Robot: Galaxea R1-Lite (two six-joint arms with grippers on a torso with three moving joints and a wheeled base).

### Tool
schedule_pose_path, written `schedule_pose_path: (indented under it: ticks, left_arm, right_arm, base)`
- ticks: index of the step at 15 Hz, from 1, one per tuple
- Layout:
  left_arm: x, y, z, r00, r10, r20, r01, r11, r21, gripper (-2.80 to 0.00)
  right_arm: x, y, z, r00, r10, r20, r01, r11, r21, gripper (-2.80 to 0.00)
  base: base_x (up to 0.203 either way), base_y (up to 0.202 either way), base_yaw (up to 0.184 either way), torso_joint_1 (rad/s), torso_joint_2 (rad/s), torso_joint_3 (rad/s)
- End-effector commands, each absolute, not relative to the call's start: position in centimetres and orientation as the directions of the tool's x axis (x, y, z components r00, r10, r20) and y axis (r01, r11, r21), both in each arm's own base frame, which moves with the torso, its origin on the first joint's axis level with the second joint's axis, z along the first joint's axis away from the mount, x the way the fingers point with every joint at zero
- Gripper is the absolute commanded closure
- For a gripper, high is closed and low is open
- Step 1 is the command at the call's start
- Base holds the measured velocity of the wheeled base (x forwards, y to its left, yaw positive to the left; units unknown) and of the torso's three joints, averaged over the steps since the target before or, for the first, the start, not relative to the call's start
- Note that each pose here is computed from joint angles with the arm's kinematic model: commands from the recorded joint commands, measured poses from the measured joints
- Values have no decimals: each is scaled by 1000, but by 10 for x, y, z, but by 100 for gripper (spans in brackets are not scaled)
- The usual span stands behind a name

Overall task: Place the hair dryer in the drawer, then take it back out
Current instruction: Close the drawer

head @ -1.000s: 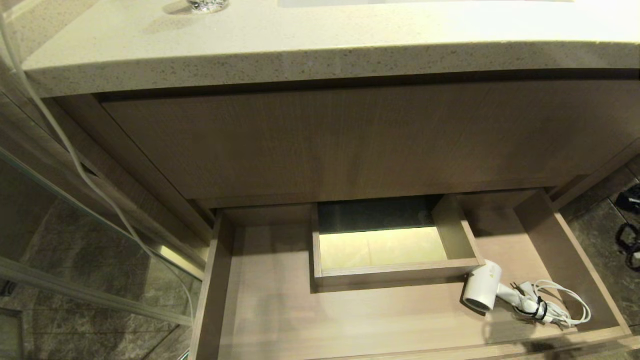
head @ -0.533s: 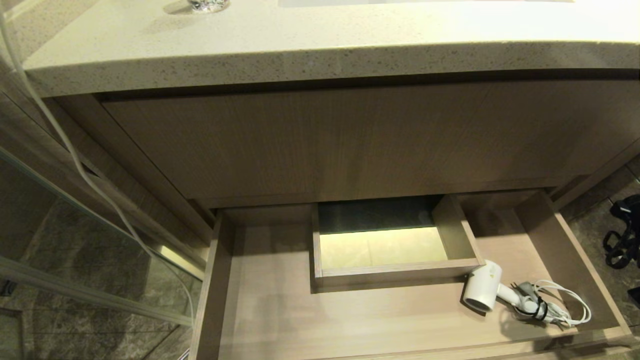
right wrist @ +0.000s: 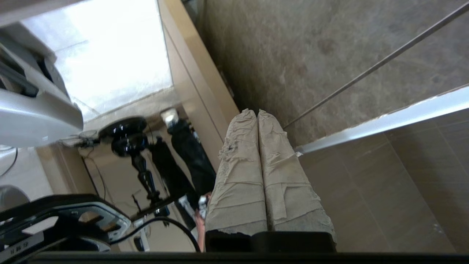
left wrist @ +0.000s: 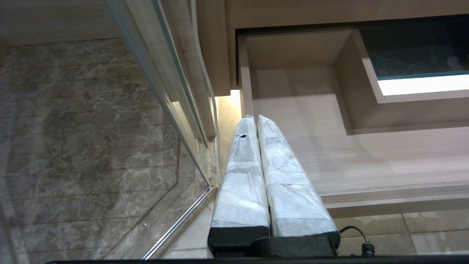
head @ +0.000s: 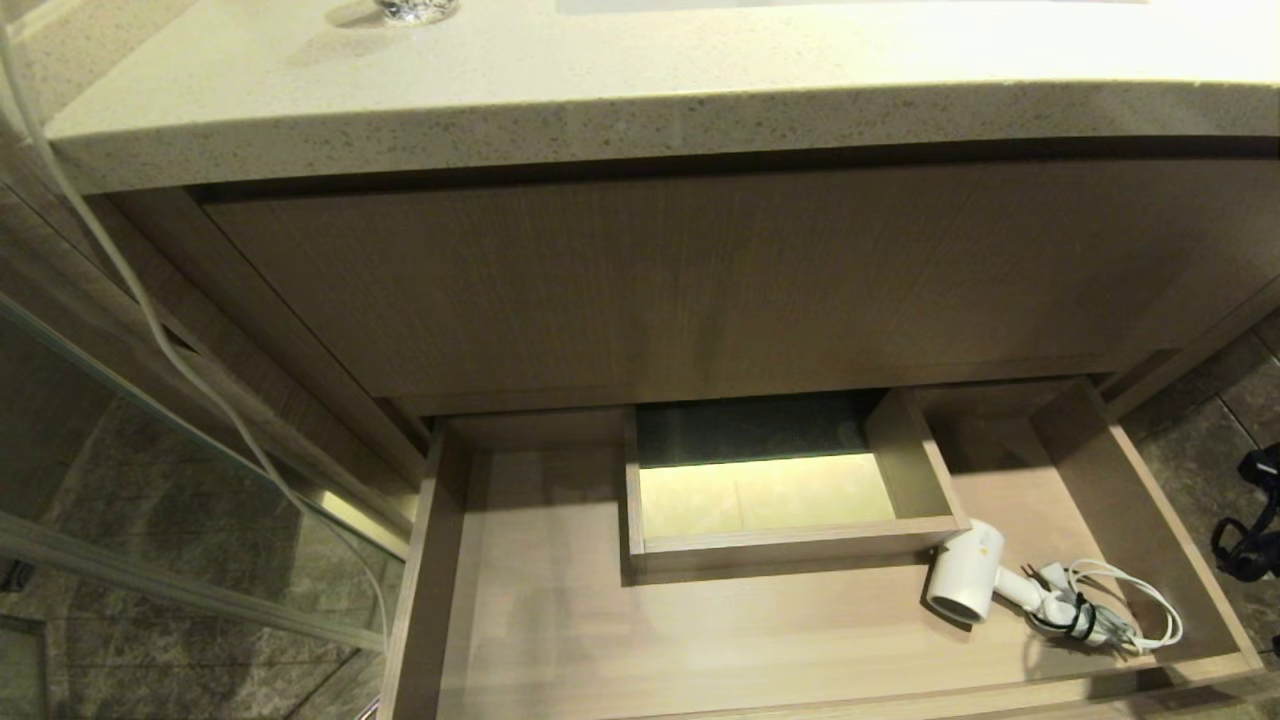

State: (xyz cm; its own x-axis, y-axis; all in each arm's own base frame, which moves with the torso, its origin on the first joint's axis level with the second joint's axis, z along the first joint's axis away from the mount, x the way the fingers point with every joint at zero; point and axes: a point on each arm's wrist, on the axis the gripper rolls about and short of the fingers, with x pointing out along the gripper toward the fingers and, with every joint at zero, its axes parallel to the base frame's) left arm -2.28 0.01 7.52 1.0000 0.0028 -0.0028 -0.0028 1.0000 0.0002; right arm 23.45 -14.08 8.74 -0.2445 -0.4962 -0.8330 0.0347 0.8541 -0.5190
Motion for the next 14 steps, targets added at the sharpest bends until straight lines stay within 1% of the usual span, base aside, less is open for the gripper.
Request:
schedule_pose_path:
  ticks: [1,5,9,14]
  left_arm:
    - [-23,0,75,1000,3,-3,-3,1000,0,0]
    - [-23,0,75,1000,3,-3,-3,1000,0,0]
    - [-23,0,75,1000,5,-2,-5,1000,0,0]
    - [-23,0,75,1000,3,-3,-3,1000,0,0]
  right_arm:
    - [240,-144,78,-243,-499,-832,30,854,-520,0]
    - [246,-147,62,-248,-496,-832,-18,861,-508,0]
    - [258,-154,42,-222,-509,-832,-72,859,-507,0]
    - [260,-155,35,-224,-509,-831,-103,860,-499,0]
  base:
    - [0,0,0,0,0,0]
    - [0,0,0,0,0,0]
    - [0,0,0,0,0,0]
    - [0,0,0,0,0,0]
